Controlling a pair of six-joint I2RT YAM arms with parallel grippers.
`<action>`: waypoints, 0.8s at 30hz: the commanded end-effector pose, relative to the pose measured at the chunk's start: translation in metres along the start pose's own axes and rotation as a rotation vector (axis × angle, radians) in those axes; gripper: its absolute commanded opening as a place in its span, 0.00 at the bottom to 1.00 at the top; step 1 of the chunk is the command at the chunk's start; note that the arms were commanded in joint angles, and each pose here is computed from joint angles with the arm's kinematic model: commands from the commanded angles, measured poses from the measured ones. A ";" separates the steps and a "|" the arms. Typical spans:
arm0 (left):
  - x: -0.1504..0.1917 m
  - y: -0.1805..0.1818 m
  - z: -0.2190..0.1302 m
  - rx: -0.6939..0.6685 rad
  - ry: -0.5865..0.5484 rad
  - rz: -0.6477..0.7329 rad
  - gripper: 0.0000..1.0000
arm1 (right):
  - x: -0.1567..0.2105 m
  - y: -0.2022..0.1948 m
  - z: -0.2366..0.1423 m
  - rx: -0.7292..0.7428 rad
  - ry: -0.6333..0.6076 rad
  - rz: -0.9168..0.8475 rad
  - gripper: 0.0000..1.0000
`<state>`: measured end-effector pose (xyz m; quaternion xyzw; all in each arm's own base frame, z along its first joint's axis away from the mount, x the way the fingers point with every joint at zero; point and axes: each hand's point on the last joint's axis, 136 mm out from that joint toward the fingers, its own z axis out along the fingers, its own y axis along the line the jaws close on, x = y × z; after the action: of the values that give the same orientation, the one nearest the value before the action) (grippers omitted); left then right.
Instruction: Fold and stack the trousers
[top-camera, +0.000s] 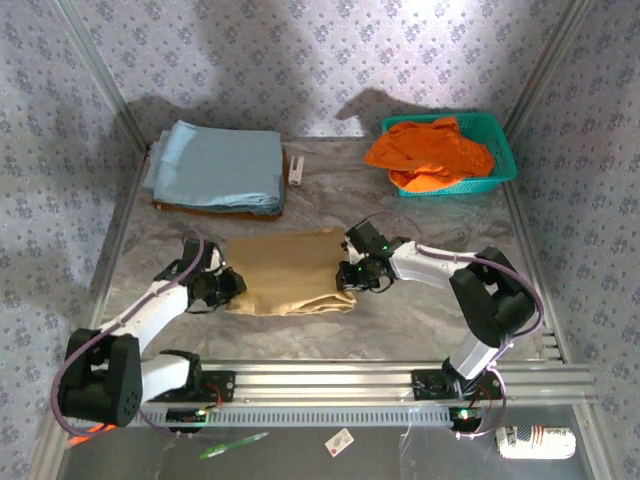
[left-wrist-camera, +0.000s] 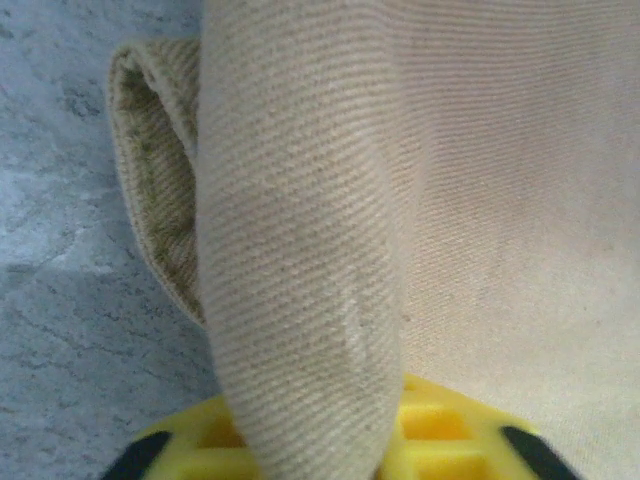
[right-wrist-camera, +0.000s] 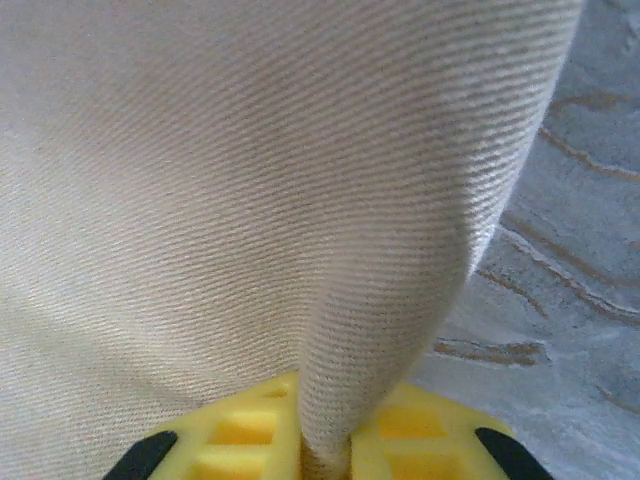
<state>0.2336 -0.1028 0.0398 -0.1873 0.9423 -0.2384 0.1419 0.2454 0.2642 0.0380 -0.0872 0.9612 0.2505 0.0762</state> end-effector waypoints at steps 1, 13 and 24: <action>-0.001 -0.012 -0.015 0.017 -0.002 0.024 0.04 | 0.004 0.009 -0.014 -0.013 -0.009 0.003 0.03; -0.026 -0.054 -0.097 0.058 -0.163 0.100 0.00 | -0.005 0.037 -0.078 0.054 -0.171 -0.049 0.00; -0.040 -0.083 -0.162 0.082 -0.286 0.188 0.00 | -0.012 0.068 -0.124 0.085 -0.308 -0.063 0.00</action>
<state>0.2319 -0.0965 0.1958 -0.1355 0.9246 -0.2445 0.2587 0.2262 0.2731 0.1583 -0.0964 0.9440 0.2390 0.2062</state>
